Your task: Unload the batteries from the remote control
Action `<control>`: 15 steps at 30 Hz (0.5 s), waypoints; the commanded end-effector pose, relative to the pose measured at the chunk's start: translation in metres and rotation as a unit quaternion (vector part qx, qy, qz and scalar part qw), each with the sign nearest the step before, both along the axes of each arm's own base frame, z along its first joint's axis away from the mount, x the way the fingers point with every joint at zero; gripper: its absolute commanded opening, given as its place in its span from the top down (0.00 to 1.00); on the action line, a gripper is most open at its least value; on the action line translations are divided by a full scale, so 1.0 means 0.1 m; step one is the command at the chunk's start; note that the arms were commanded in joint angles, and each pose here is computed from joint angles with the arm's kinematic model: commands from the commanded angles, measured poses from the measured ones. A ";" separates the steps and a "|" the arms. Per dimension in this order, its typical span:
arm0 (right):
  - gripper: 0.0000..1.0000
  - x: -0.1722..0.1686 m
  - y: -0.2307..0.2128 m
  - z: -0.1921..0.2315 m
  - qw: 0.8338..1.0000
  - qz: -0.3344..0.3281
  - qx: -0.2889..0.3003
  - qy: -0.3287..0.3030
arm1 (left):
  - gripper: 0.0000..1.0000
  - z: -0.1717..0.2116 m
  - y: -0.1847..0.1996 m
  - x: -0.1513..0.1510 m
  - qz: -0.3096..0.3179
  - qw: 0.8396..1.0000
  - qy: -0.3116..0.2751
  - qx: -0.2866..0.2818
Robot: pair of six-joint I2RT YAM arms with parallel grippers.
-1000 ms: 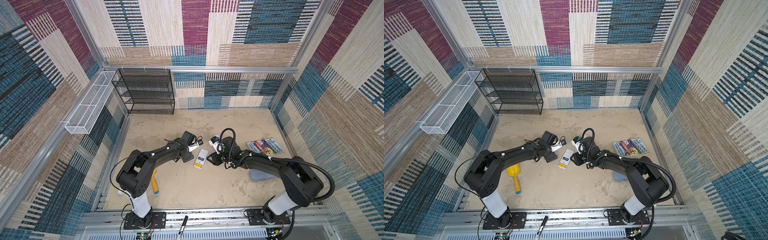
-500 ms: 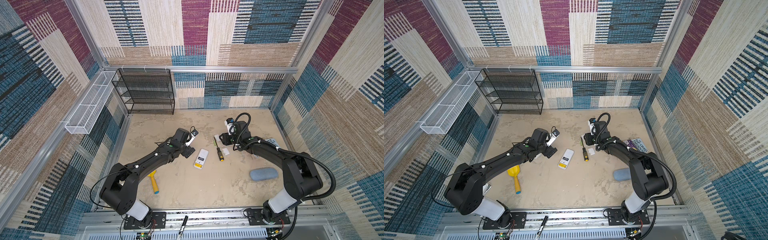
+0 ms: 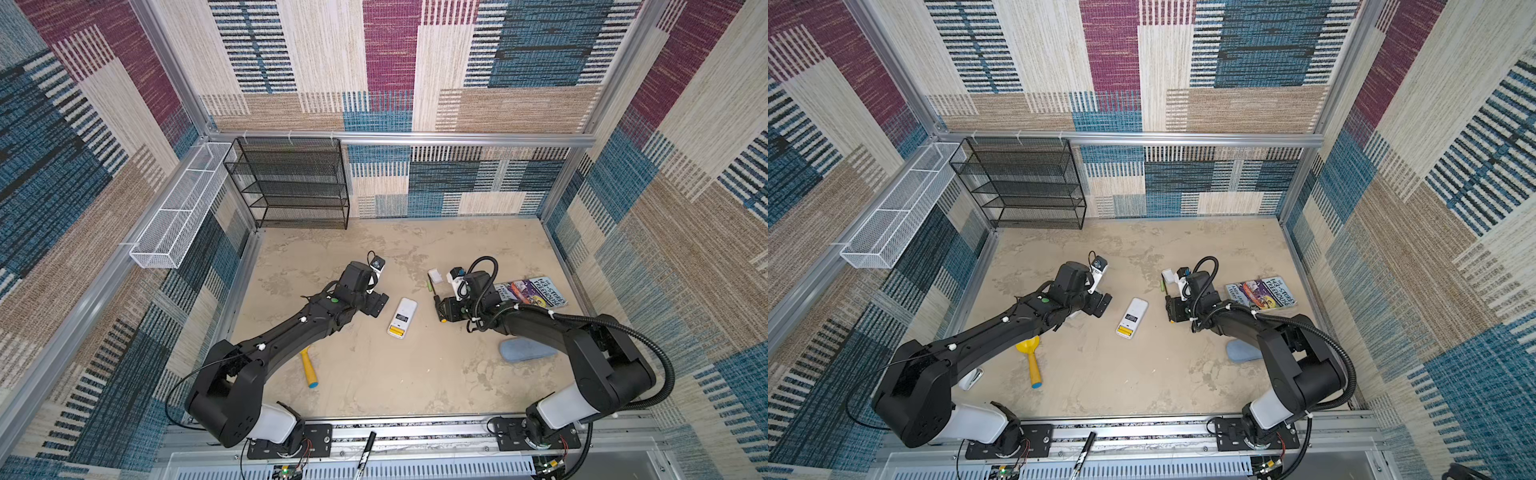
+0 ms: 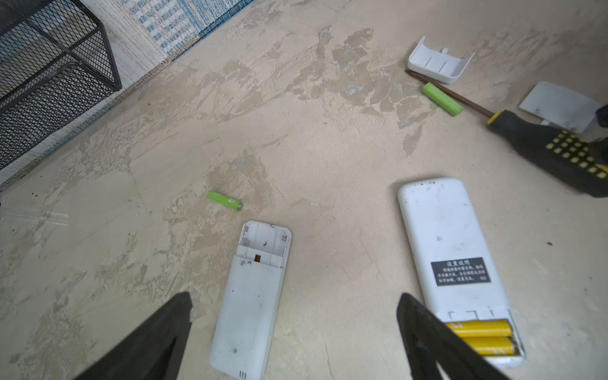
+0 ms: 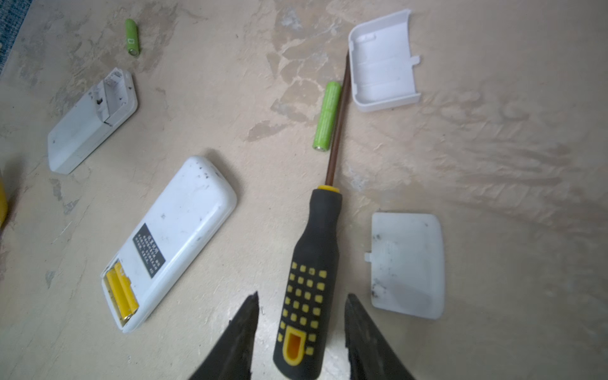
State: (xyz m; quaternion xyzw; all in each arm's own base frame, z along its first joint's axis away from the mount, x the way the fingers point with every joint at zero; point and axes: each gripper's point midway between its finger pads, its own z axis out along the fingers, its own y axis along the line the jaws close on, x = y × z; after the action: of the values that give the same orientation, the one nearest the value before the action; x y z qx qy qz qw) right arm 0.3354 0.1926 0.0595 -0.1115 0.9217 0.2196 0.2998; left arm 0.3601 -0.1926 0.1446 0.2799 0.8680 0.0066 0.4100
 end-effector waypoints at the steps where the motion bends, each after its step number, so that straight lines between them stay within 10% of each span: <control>1: 0.55 0.07 0.08 0.07 1.000 -0.010 0.013 -0.019 | 0.00 0.07 -0.02 0.01 0.015 0.999 -0.007 -0.028; 15: 0.56 0.16 0.01 -0.16 0.998 -0.050 -0.027 -0.007 | 0.01 0.11 -0.01 -0.03 0.011 0.999 -0.014 -0.037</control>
State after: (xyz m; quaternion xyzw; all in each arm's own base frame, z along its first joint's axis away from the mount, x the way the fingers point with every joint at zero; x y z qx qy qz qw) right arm 0.3419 0.1915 0.0375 -0.0858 0.9349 0.1765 0.2957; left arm 0.3545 -0.1897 0.1488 0.2647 0.8683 -0.0045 0.4195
